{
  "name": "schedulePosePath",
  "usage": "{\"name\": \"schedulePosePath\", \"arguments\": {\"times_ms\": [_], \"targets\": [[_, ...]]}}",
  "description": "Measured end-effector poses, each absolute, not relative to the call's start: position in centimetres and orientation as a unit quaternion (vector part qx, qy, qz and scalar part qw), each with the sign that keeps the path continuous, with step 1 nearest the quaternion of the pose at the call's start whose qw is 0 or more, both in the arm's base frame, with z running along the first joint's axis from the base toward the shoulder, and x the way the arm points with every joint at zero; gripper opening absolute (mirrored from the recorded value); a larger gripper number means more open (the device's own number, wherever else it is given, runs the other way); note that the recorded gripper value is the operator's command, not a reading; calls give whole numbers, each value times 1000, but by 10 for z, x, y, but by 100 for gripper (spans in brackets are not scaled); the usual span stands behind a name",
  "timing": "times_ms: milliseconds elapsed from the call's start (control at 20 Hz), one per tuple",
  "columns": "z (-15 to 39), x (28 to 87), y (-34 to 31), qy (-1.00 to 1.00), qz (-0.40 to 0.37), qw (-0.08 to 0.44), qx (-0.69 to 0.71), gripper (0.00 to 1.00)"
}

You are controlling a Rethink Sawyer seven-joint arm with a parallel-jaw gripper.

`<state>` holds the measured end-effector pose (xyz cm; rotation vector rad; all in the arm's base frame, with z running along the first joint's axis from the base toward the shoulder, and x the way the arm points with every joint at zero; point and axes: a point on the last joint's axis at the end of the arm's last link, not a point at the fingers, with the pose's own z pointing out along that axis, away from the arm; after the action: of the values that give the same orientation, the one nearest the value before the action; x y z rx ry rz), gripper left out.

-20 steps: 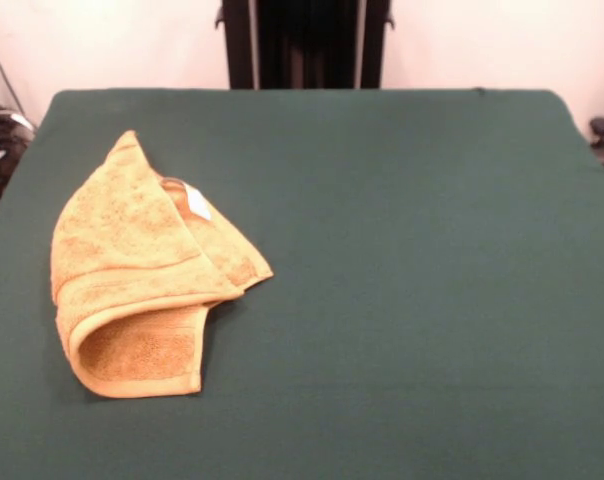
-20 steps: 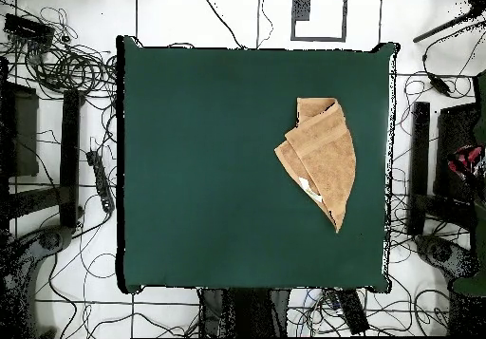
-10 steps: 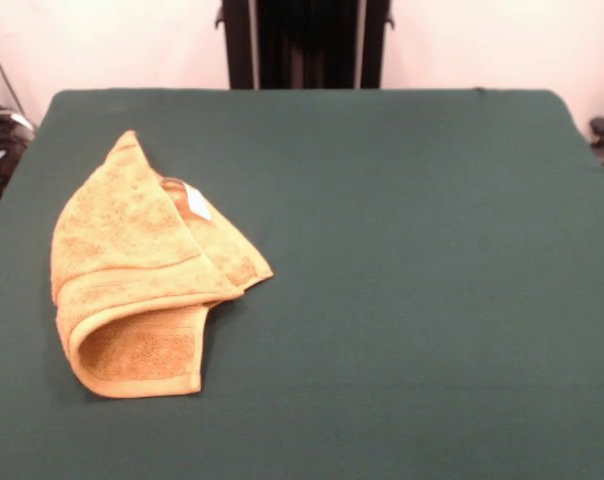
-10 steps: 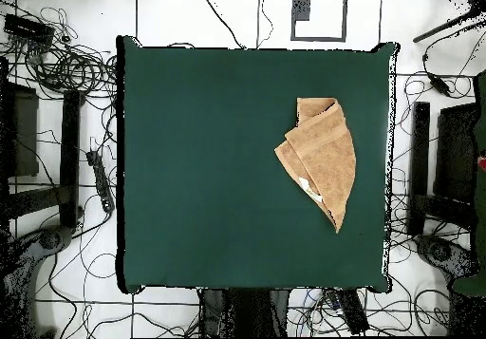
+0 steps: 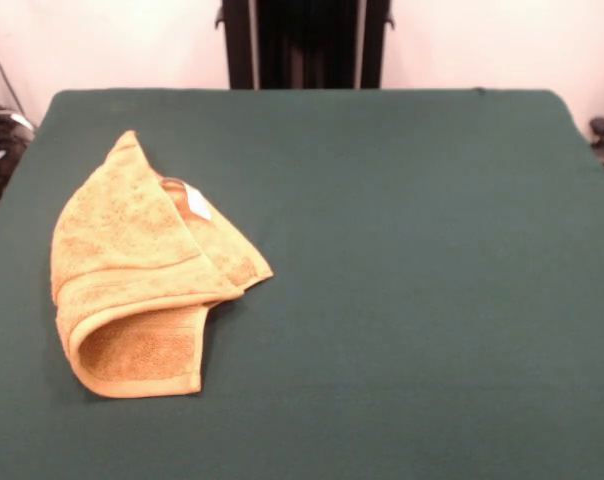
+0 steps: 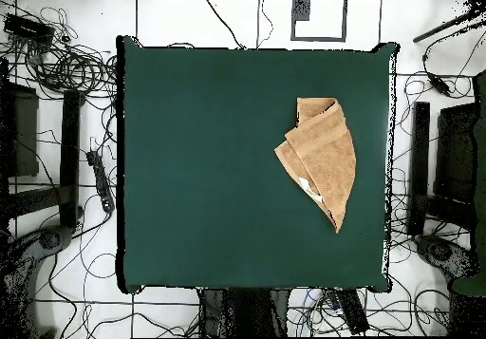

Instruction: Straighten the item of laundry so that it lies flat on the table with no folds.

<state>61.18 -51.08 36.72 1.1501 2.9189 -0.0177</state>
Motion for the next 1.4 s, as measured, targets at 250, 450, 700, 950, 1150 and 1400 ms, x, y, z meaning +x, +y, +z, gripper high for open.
{"name": "schedulePosePath", "arguments": {"times_ms": [250,450,700,950,1150,1400], "targets": [[386,588,-562,919,-12,10,394,100],[389,575,-595,914,-33,22,404,100],[380,570,-633,921,-50,35,385,100],[349,569,-668,943,-59,38,324,100],[304,561,-697,971,-71,25,228,100],[265,553,-710,986,-71,3,150,100]]}}
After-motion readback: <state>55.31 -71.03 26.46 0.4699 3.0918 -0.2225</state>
